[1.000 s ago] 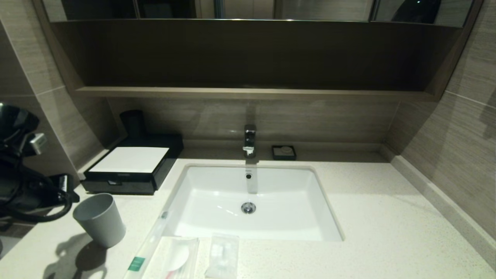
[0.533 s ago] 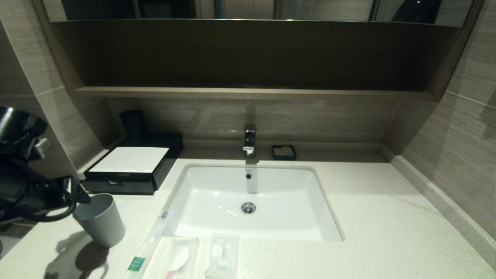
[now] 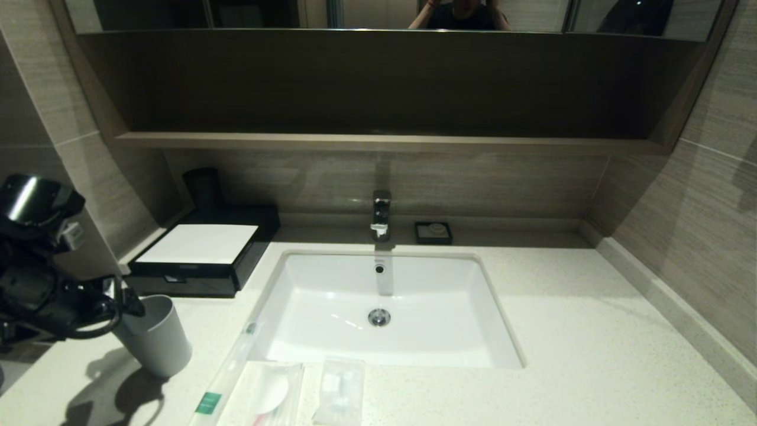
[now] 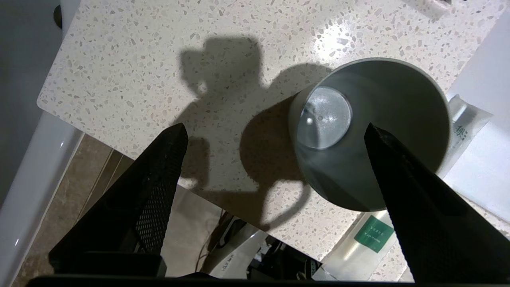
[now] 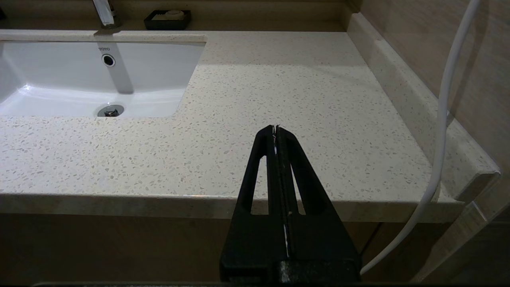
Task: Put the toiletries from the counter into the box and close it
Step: Pick up the cup
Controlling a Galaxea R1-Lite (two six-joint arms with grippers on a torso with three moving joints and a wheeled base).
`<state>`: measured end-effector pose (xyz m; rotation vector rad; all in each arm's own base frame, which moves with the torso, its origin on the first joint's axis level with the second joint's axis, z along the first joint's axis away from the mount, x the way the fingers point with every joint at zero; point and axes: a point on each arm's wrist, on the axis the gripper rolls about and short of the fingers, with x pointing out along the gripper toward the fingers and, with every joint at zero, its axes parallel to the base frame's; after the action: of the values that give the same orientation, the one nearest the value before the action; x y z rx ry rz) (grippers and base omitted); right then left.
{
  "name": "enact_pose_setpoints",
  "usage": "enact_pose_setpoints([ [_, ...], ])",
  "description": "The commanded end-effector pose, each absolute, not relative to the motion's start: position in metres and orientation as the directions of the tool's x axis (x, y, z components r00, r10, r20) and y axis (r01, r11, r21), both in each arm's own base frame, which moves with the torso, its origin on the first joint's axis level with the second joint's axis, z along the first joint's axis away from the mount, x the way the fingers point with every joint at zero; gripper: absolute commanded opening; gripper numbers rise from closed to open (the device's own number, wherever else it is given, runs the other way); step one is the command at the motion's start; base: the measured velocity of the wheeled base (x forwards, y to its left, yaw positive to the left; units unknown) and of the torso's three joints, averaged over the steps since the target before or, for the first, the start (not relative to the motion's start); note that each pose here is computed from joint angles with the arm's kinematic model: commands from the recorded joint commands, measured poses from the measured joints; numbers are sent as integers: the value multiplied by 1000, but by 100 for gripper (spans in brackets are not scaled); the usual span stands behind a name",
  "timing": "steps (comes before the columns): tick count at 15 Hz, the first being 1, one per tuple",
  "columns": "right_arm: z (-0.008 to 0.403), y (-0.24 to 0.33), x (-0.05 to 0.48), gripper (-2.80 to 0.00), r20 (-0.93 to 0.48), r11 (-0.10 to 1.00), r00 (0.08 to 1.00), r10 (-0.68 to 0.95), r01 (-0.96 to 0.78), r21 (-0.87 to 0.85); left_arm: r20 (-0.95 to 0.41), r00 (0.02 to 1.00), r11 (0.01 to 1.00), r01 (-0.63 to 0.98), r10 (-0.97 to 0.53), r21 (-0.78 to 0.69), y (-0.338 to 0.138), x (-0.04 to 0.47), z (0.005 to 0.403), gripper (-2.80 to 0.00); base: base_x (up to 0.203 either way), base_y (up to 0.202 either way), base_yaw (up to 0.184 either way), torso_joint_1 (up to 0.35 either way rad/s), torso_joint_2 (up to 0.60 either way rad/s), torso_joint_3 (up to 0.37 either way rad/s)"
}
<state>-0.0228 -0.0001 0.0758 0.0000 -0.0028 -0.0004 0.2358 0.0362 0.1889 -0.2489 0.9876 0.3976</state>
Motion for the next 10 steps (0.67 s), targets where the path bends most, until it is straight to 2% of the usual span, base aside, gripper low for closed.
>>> enact_pose_setpoints([
  [1,75,0,-23,-280,2,1000,1000,0,0,-1,-862,462,897,-442,210,-18,38,242,182,0,0,0,0,0,0,0],
  [10,75,0,-23,-280,2,1000,1000,0,0,-2,-893,401,877,-480,206,-13,43,258,165,0,0,0,0,0,0,0],
])
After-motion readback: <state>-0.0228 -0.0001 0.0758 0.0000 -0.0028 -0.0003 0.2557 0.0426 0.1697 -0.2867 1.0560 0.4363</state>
